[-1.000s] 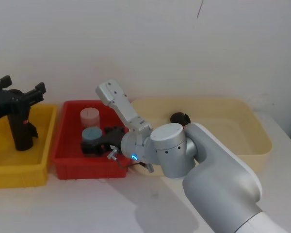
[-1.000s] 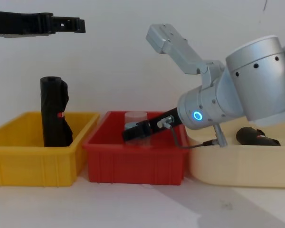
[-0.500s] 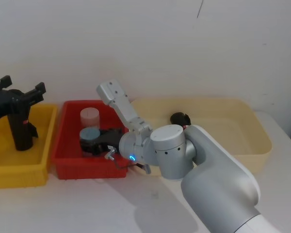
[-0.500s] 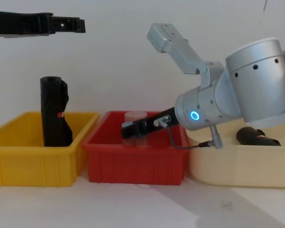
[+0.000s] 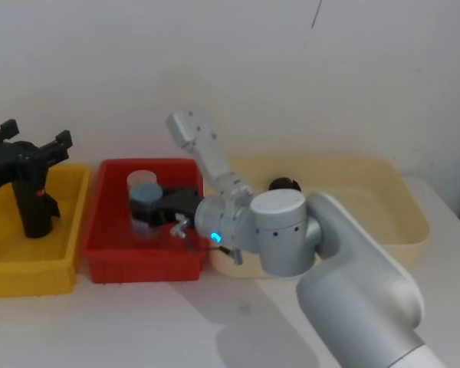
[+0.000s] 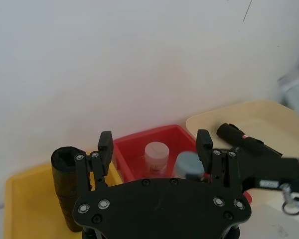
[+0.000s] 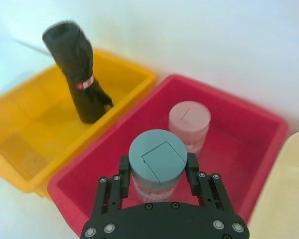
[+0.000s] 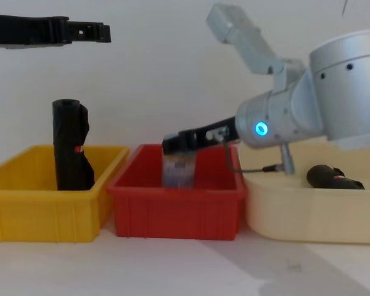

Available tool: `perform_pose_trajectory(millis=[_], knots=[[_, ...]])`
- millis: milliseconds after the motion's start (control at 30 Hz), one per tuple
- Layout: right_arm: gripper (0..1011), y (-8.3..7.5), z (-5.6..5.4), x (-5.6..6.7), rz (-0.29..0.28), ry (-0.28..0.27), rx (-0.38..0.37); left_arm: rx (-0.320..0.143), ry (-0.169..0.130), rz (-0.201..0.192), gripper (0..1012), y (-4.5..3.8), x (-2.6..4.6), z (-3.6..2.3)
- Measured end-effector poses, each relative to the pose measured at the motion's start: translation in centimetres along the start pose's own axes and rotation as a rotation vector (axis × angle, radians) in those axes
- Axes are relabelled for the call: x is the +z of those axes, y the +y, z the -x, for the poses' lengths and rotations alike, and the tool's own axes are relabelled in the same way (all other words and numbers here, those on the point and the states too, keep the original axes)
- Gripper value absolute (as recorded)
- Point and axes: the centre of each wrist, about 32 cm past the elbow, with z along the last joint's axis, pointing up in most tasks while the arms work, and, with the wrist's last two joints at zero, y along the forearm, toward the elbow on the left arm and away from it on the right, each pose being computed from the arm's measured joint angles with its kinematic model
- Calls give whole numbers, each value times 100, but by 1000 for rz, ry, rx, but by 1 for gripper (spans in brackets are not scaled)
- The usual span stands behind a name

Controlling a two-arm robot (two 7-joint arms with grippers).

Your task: Pick up the garbage bag with the one hand and transfer it to the other hand.

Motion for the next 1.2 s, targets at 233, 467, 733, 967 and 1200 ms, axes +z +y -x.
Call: perform_pose_trajectory(millis=[233,467,733,967,1200], knots=[[653,-219,-108,162,-74,21,-35,0,0,0,1001,0,0,0],[653,-587,-319,351,-180,44,-107,0,0,0,1001,0,0,0],[653,-898,-507,370,-242,67,-181,0,0,0,1001,0,0,0],[658,-1031,-604,265,-259,82,-221,0,0,0,1001,0,0,0],[850,-1082,-659,112,-266,76,-241,0,0,0,1001,0,0,0]])
